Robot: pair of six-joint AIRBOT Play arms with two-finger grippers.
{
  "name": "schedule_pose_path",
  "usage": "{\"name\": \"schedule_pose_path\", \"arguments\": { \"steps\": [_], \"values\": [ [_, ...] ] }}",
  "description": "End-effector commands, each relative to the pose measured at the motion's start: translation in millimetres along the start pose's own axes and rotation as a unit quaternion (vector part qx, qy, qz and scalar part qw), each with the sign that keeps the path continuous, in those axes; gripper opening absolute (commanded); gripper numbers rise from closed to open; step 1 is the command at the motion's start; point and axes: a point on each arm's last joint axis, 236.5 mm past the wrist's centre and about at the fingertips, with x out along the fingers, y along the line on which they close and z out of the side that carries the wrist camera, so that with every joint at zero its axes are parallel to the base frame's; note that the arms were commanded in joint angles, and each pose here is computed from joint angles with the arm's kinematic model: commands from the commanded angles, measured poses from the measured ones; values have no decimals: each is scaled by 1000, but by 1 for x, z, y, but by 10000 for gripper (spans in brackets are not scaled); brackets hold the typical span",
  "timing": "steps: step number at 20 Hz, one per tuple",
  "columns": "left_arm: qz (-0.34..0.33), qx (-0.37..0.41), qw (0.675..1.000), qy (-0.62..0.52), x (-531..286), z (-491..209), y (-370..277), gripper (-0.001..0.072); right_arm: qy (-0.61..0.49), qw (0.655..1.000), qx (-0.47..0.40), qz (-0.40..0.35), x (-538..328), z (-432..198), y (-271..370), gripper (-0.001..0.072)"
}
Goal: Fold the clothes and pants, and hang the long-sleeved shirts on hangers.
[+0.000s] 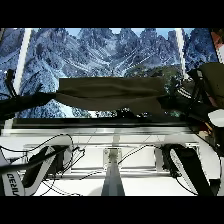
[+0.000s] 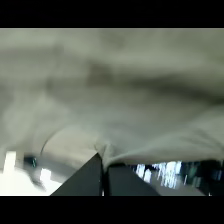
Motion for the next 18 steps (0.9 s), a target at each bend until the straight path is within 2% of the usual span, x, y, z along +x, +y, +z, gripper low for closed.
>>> {"name": "schedule_pose_path", "arguments": {
  "steps": [1,5,10,11,12,13,14,18],
  "values": [
    [18,-25,999,-14,33,14,15,14,-87,995,34,-38,25,53,-32,11],
    [36,-96,990,-101,73,60,40,15,-130,981,118,-79,85,84,-88,12],
    [45,-107,980,-161,114,87,49,17,-126,976,143,-105,129,107,-119,13],
    [52,-121,977,-165,119,88,55,136,-122,976,144,-106,135,109,-122,74],
    [53,-130,977,-163,123,87,58,500,-118,977,144,-107,139,109,-124,322],
    [54,-131,977,-160,126,87,60,701,-115,977,145,-108,140,107,-125,626],
    [54,-131,977,-160,125,87,61,698,-110,978,139,-110,141,105,-125,697],
    [71,-93,983,-145,116,82,73,696,-86,983,110,-118,142,95,-126,693]
  ]
}}
